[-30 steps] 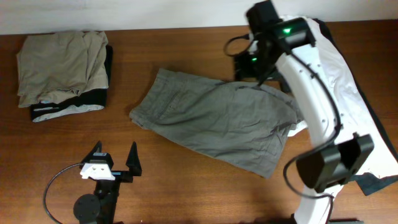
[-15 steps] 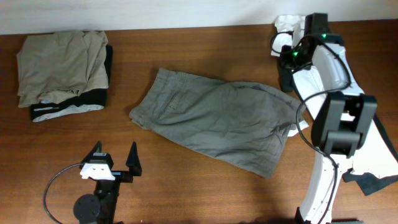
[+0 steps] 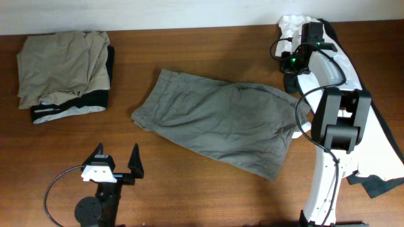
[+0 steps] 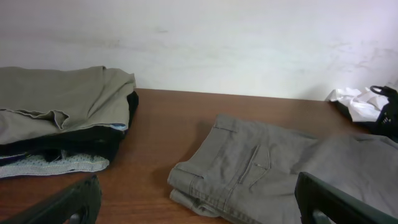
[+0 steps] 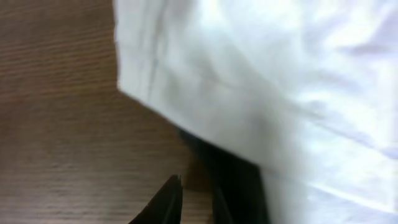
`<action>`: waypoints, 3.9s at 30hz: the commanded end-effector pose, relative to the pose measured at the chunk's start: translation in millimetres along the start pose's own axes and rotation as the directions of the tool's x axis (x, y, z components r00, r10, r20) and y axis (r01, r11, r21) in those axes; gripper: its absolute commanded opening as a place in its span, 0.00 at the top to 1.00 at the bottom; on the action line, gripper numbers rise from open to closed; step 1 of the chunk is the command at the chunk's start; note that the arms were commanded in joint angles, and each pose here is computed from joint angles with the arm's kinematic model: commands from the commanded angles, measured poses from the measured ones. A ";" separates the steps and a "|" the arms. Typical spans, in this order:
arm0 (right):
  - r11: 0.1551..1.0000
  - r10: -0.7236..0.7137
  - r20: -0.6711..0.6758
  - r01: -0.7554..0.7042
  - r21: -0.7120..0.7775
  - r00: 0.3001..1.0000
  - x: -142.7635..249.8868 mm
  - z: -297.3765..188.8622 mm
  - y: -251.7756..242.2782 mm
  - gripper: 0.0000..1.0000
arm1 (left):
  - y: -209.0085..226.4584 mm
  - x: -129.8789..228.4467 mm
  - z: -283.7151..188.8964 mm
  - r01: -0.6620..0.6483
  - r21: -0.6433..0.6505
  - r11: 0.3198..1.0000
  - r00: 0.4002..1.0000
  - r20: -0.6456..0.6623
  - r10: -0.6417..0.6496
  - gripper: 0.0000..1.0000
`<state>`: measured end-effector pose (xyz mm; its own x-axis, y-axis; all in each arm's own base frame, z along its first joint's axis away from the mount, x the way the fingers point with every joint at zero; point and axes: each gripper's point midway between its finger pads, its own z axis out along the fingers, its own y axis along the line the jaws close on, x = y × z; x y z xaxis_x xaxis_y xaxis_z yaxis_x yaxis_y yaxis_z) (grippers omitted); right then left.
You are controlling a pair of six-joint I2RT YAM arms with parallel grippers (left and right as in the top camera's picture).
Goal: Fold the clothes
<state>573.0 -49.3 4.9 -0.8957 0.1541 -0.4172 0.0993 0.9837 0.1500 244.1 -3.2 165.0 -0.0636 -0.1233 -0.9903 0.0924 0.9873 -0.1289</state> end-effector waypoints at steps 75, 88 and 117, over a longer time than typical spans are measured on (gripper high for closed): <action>0.958 0.209 -0.430 -0.096 0.269 0.878 132.0 -196.7 56.4 0.01 | -55.1 -11.1 189.6 0.028 0.148 0.989 0.697 -0.711 0.087 0.01; 0.987 0.125 -0.682 -0.160 0.011 0.721 234.2 -135.4 88.2 0.96 | -88.5 57.2 202.9 -0.149 0.247 0.957 0.585 -0.759 0.287 0.99; 0.965 0.261 -0.587 -0.212 0.153 0.766 272.6 -77.2 36.1 0.96 | 19.7 189.0 139.5 -0.278 -0.270 0.922 0.203 -0.954 -0.219 0.99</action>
<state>277.0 59.7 -5.2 -0.9015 0.2545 0.3500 0.3397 0.9172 0.2081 408.4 -74.1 -0.5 -0.9664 0.0664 -0.2484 0.0685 0.9977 0.0004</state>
